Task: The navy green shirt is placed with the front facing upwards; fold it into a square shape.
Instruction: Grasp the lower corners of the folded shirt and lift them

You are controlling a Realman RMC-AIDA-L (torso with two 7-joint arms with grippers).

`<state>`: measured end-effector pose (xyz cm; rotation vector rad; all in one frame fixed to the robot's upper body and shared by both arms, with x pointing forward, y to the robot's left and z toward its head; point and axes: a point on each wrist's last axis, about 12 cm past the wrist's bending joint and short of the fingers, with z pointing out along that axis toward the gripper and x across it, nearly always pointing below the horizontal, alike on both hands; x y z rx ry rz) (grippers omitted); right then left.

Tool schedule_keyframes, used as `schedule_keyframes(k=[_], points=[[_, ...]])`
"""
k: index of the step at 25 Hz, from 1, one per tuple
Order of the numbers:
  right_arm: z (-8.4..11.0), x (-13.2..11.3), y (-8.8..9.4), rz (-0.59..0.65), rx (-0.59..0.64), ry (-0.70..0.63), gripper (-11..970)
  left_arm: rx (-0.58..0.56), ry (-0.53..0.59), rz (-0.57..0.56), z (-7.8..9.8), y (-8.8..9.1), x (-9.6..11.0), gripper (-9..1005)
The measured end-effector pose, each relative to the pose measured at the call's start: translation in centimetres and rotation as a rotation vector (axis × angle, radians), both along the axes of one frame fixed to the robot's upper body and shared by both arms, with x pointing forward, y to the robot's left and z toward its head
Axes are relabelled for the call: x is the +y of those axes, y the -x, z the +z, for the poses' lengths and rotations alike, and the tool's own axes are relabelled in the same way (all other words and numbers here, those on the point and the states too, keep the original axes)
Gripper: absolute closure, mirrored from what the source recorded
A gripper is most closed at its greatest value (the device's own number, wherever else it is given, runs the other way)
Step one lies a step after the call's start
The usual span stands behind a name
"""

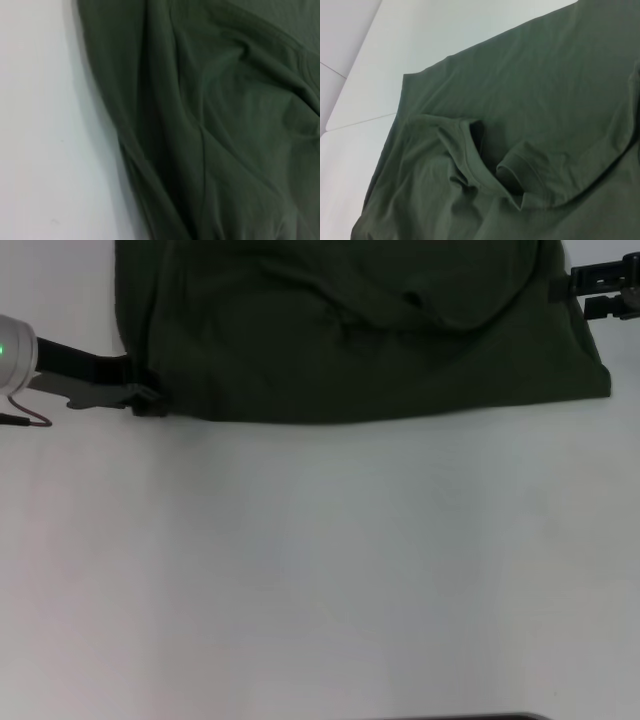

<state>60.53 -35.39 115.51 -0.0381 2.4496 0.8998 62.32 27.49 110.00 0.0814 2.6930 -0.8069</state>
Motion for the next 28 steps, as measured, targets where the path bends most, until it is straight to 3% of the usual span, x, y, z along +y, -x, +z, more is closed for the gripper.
schedule_keyframes(k=[10, 16, 28], points=[[-0.3, -0.9, 0.3, -0.019, 0.033, 0.043, 125, 0.010, 0.005, -0.009, 0.2, 0.1, 0.2, 927], [-1.1, -2.0, 0.4, -0.076, 0.080, 0.137, 125, 0.011, 0.009, -0.007, 0.3, 0.1, 0.4, 938], [-3.1, -1.3, 0.2, -0.091, 0.096, 0.234, 133, 0.007, 0.014, -0.002, 0.5, 0.0, 0.4, 938]])
